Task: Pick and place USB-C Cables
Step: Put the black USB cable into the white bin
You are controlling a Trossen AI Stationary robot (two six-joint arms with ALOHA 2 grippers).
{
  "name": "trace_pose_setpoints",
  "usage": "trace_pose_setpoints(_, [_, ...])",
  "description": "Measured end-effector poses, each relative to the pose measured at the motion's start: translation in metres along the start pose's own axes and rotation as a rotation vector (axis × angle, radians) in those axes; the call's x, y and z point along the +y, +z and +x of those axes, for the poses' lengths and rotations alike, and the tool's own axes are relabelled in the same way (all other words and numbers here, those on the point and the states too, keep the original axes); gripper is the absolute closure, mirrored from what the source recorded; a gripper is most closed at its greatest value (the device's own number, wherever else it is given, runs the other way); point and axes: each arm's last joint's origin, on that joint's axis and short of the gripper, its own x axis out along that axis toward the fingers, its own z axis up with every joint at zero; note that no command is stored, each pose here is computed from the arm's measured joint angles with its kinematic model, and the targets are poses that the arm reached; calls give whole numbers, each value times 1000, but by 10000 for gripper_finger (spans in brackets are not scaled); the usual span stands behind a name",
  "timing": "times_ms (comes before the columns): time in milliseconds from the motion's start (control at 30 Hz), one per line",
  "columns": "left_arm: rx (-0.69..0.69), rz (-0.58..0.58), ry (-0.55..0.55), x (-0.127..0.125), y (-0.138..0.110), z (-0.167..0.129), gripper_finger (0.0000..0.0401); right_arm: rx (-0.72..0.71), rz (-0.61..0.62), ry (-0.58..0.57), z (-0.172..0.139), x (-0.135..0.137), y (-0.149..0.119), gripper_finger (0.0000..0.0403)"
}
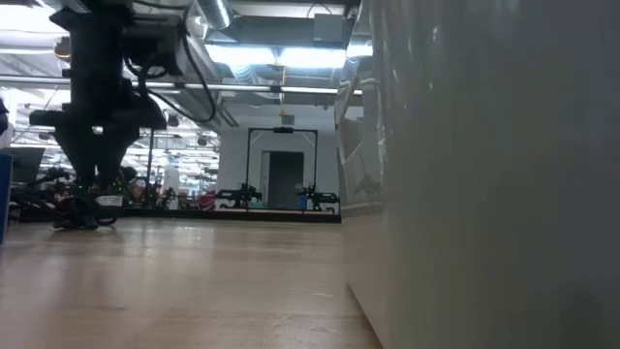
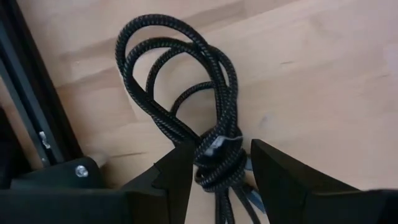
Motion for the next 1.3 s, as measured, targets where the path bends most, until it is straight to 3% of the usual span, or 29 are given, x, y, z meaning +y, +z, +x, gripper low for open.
trace_pose_setpoints(267, [23,92,143,-13,0,27,246,0,0,0,0,0,0,301])
trace_pose_setpoints(533, [164,153,164,-29,-2,57,249,0,0,0,0,0,0,301])
trace_pose_setpoints(633, [180,148,143,-33,-2,60,277,0,0,0,0,0,0,301])
trace_pose_setpoints(800, [149,178,73,-46,6,50,378,0,0,0,0,0,0,301])
trace_pose_setpoints(1033, [-54,291,-170,-94,33,-6,383,0,0,0,0,0,0,301])
trace_pose_setpoints(1167, [-235,425,-452,-136,36,-59,383,0,0,0,0,0,0,301])
trace_pose_setpoints(1300, [-449,533,-800,-175,16,-110,384,0,0,0,0,0,0,301])
